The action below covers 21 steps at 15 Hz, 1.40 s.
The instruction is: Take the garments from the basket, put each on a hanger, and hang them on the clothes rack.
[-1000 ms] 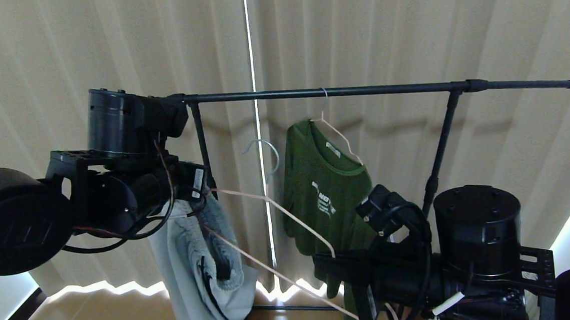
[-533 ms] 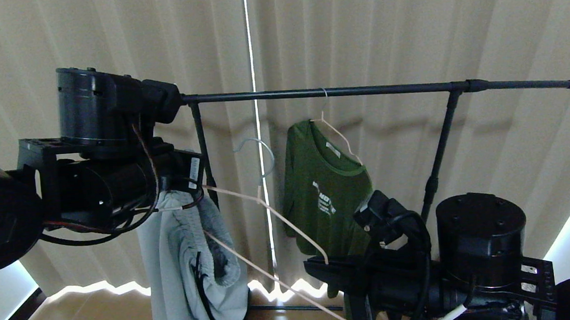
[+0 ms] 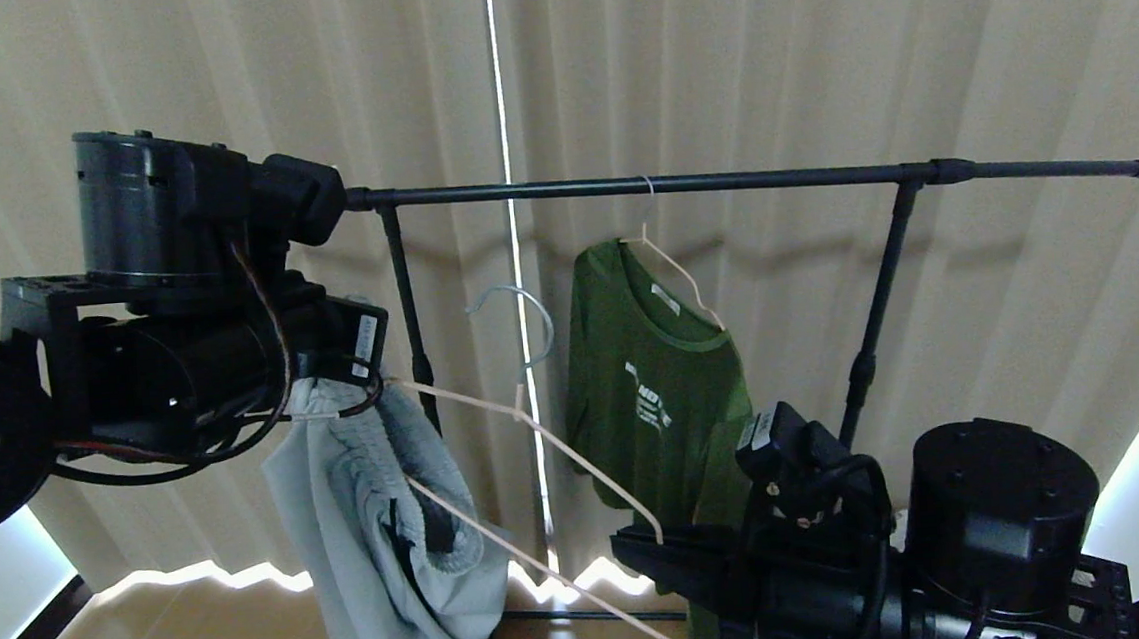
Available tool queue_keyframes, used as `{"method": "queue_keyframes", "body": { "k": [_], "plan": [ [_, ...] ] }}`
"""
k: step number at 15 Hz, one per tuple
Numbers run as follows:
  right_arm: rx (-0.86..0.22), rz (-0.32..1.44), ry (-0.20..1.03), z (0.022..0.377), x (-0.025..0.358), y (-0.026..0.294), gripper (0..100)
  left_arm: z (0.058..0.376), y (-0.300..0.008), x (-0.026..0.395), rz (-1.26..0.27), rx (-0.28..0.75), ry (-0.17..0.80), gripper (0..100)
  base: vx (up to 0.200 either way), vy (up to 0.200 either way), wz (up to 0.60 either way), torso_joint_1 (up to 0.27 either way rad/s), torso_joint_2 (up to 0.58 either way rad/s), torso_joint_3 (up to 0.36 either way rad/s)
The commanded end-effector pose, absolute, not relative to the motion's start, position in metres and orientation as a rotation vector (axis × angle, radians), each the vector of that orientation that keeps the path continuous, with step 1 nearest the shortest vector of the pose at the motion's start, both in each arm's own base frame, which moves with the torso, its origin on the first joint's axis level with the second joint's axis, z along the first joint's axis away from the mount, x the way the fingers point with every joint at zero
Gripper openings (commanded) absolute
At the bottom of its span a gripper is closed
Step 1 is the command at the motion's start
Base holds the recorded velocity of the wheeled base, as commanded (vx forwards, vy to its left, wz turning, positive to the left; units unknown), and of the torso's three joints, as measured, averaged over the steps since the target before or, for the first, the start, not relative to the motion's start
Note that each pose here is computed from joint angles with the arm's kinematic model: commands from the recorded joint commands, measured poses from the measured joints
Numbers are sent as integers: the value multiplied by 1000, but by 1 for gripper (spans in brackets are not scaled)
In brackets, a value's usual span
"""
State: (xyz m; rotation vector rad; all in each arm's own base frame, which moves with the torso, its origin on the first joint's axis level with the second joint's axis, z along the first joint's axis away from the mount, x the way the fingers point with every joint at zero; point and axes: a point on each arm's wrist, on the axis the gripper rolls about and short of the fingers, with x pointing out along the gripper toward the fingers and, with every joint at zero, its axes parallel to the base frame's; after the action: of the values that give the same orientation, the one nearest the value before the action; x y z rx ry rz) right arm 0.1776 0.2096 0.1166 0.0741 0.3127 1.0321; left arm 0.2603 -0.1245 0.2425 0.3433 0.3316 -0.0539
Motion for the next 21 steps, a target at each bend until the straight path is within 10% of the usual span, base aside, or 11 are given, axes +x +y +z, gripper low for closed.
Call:
{"method": "queue_keyframes", "body": {
  "k": [1,21],
  "plan": [
    [76,1035,308,118,177,209,0,237,-124,259,-57,356,349,0,0,0,0,0,0,0],
    [79,1022,324,114,188,215,0,267,-117,207,-670,215,214,0,0,0,0,0,0,0]
  ]
}}
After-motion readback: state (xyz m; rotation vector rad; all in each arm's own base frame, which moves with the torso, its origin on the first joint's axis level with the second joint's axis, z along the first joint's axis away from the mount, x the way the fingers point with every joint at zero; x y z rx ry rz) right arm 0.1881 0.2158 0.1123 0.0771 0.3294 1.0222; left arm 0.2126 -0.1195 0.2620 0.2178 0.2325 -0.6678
